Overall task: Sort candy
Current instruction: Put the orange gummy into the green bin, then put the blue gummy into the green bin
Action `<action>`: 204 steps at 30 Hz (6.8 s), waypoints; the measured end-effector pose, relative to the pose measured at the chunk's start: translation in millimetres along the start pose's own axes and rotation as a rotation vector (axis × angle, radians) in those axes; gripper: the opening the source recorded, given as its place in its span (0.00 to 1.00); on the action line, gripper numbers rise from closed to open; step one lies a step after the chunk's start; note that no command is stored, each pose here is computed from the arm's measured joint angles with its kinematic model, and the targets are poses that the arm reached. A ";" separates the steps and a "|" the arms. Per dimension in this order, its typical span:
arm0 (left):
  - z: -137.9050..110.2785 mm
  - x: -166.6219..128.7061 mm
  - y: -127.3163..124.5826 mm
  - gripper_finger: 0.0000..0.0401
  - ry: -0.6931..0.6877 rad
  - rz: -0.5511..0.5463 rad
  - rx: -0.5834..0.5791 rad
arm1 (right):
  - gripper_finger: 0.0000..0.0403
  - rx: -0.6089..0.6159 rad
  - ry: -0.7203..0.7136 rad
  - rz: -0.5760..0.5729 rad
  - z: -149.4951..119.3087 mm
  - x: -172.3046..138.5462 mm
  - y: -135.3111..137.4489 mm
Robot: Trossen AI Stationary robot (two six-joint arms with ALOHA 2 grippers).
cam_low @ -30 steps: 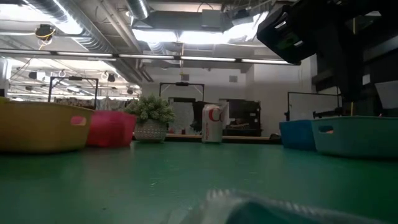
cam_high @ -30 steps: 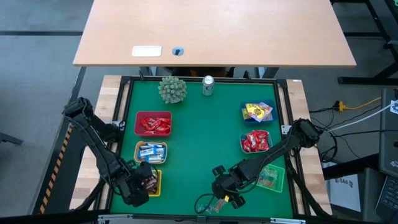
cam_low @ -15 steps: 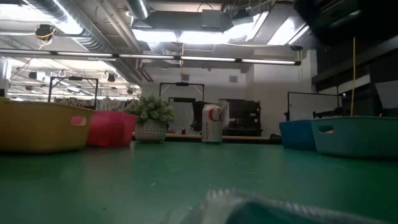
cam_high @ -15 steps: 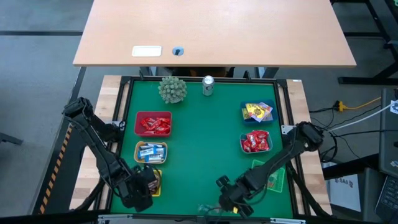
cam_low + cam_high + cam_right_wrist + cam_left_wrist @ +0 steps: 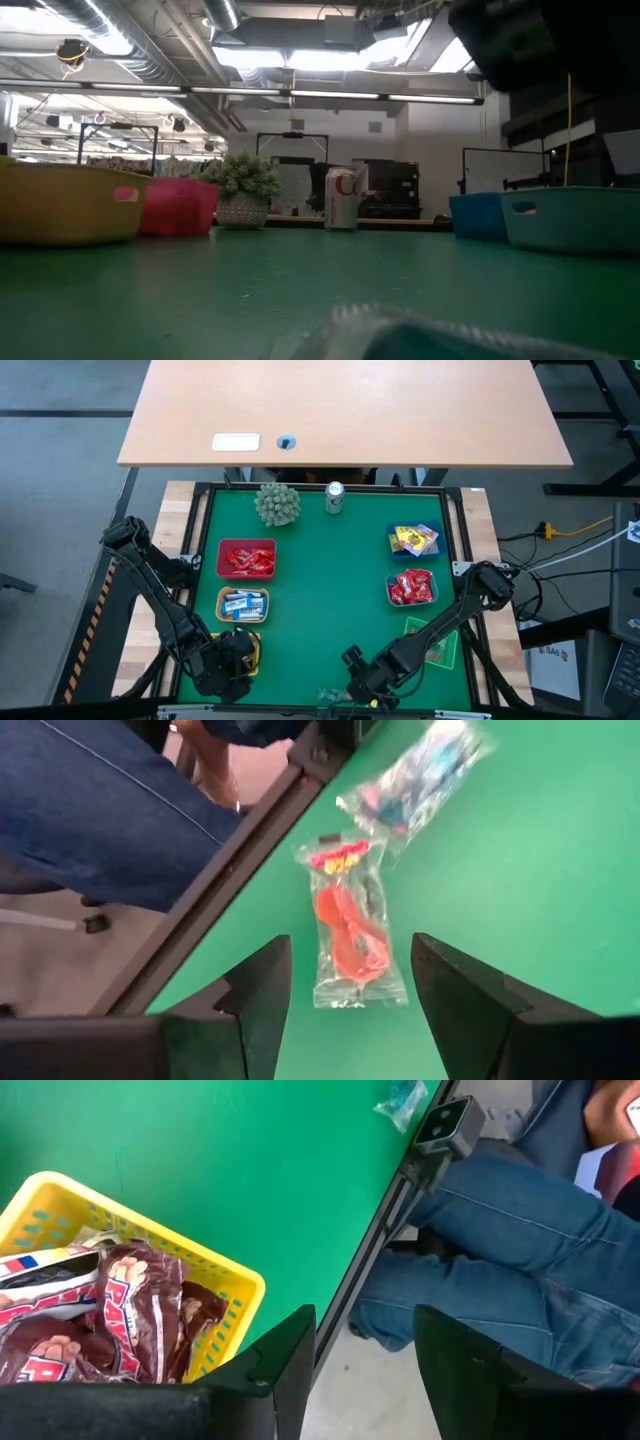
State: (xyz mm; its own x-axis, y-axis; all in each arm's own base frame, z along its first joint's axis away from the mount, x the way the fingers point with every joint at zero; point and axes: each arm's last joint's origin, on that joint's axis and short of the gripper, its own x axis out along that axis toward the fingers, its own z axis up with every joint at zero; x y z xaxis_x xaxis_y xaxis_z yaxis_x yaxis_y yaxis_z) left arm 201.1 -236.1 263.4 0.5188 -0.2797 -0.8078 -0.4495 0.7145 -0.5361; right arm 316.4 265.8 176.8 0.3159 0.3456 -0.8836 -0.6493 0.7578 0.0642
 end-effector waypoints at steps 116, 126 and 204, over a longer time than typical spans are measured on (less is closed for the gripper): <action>39.5 -62.2 234.7 0.39 -1.107 -0.021 0.809 | 0.33 0.370 0.991 -0.090 -104.0 -90.2 0.1; 36.5 -69.9 240.2 0.39 -1.167 -0.002 0.848 | 0.56 0.360 0.991 -0.086 -103.7 -90.3 0.1; 53.9 -50.1 268.0 0.39 -1.202 0.367 0.814 | 0.59 0.226 -0.072 -0.071 40.3 0.4 -24.0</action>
State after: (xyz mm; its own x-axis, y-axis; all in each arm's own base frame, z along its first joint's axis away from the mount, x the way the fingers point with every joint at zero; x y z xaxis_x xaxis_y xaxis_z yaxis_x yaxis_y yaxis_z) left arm 93.9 3.9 173.3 0.9241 0.3808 0.0314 -0.3759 0.8914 0.2531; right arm 359.9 270.1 193.7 0.4087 0.3198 -0.8548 -0.4554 0.8831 0.1126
